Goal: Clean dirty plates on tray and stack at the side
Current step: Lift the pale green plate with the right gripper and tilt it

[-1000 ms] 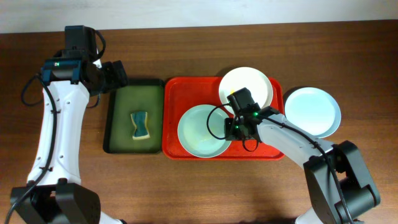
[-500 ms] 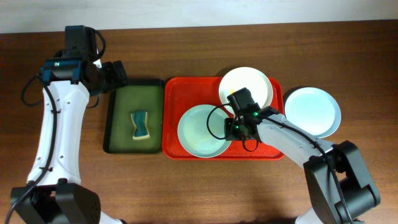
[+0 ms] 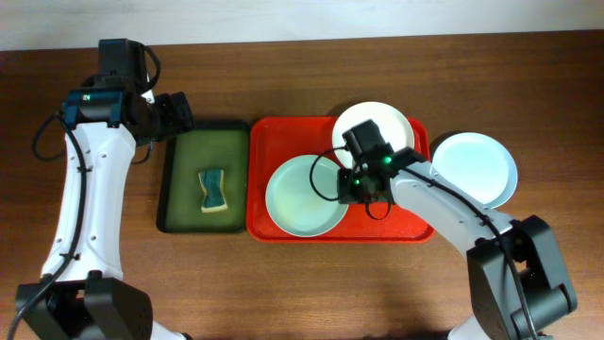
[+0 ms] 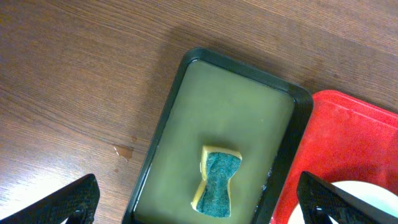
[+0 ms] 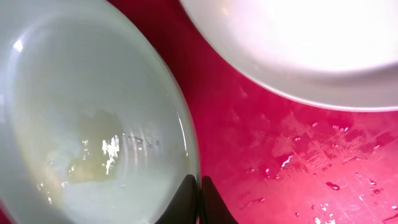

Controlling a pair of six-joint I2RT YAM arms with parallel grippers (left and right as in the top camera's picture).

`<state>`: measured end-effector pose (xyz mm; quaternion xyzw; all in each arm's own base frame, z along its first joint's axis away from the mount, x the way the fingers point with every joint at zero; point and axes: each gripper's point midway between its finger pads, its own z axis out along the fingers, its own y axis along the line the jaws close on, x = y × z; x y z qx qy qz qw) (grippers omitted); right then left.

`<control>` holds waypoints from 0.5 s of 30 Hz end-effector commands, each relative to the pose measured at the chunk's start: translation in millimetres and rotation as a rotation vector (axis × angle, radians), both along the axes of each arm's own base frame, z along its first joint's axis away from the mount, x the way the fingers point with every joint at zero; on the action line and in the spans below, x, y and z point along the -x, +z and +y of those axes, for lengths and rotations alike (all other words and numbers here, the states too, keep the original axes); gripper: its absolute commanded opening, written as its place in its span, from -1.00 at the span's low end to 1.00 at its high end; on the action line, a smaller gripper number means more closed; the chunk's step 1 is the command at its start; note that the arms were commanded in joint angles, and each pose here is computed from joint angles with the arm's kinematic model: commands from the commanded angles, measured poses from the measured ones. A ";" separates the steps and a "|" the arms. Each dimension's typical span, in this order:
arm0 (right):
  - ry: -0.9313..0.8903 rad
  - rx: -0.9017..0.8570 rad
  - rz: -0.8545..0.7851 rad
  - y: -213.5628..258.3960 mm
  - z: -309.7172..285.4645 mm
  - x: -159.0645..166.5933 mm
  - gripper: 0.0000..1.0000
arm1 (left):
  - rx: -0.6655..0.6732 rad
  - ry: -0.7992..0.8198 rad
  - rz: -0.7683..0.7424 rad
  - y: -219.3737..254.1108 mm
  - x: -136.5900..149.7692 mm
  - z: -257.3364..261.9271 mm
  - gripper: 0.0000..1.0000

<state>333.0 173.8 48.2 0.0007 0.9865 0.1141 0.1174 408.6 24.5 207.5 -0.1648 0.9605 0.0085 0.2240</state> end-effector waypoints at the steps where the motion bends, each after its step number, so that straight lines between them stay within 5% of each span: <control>1: -0.025 -0.040 -0.010 13.6 8.3 -5.7 -0.92 | -0.001 -0.002 0.002 -0.7 -0.2 0.8 0.99; 6: 0.002 -0.136 0.016 23.8 22.7 -2.7 -0.92 | -0.001 -0.002 0.002 -0.7 -0.2 0.8 0.99; 15: 0.007 -0.340 -0.061 121.1 53.8 -34.2 -0.92 | -0.001 -0.002 0.002 -0.7 -0.2 0.8 0.99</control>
